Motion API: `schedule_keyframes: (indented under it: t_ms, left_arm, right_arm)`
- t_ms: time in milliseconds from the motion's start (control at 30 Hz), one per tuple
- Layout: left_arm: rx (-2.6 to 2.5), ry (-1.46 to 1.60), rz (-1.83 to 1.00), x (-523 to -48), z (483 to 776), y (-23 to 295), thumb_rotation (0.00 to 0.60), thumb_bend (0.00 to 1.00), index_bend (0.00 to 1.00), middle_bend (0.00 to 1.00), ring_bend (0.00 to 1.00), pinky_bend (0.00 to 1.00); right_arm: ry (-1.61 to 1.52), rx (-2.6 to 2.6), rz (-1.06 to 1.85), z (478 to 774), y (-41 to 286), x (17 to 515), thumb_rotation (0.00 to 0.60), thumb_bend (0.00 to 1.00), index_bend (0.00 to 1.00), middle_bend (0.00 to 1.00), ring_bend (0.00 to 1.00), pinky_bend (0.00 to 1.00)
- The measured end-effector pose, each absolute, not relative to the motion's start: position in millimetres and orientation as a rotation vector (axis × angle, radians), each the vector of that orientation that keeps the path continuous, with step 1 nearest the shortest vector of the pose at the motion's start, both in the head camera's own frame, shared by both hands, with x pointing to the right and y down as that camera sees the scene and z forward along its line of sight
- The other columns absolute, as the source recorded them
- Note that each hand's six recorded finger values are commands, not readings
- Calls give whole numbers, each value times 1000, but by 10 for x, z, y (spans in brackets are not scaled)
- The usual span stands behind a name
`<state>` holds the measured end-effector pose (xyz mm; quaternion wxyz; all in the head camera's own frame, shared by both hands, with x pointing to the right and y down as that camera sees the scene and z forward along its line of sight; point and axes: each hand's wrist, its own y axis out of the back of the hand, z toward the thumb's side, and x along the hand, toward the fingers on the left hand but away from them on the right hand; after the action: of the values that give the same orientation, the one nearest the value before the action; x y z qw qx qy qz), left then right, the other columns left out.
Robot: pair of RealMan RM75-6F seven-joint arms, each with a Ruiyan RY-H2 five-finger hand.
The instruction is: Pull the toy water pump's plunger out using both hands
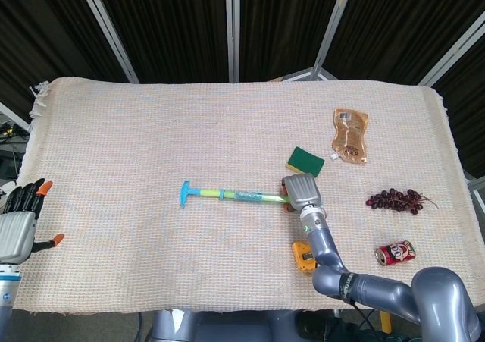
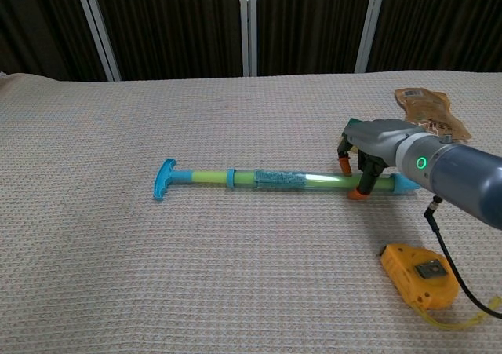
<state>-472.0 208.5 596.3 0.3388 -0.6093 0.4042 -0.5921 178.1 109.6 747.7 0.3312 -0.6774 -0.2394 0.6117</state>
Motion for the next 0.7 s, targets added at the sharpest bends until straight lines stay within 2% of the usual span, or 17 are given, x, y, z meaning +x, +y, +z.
schedule_keyframes:
  t_ms: [133,200,267,367,567,700]
  left_arm:
    - [-1592,1040,-1529,-4671,5986,2038,600,0,0,25,25,17]
    - [-1601,1029,-1510,-4609,6009,1992,600,0,0,148,148,127]
    - [-1625,1011,-1479,-4502,6049,1923,600,0,5,363,352,346]
    - [-1675,976,-1423,-4300,6134,1802,600,38,82,545,528,596]
    - [-1771,902,-1277,-3812,6311,1562,600,205,287,725,714,870]
    - [-1835,859,-1203,-3487,6468,1432,600,281,325,762,763,953]
  right_arm:
    - [-622,-1774,1590,7441,1100,1759,600,423,692,1000,1000,1000]
    - [-619,-1777,1585,7413,1106,1740,600,434,696,1000,1000,1000]
    - [-618,-1784,1580,7379,1115,1715,600,454,701,1000,1000,1000]
    - [-616,-1784,1579,7327,1118,1690,600,488,706,1000,1000,1000]
    - [-617,-1769,1587,7262,1102,1672,600,499,708,1000,1000,1000]
    - [-619,-1775,1597,7252,1114,1665,600,504,713,1000,1000,1000]
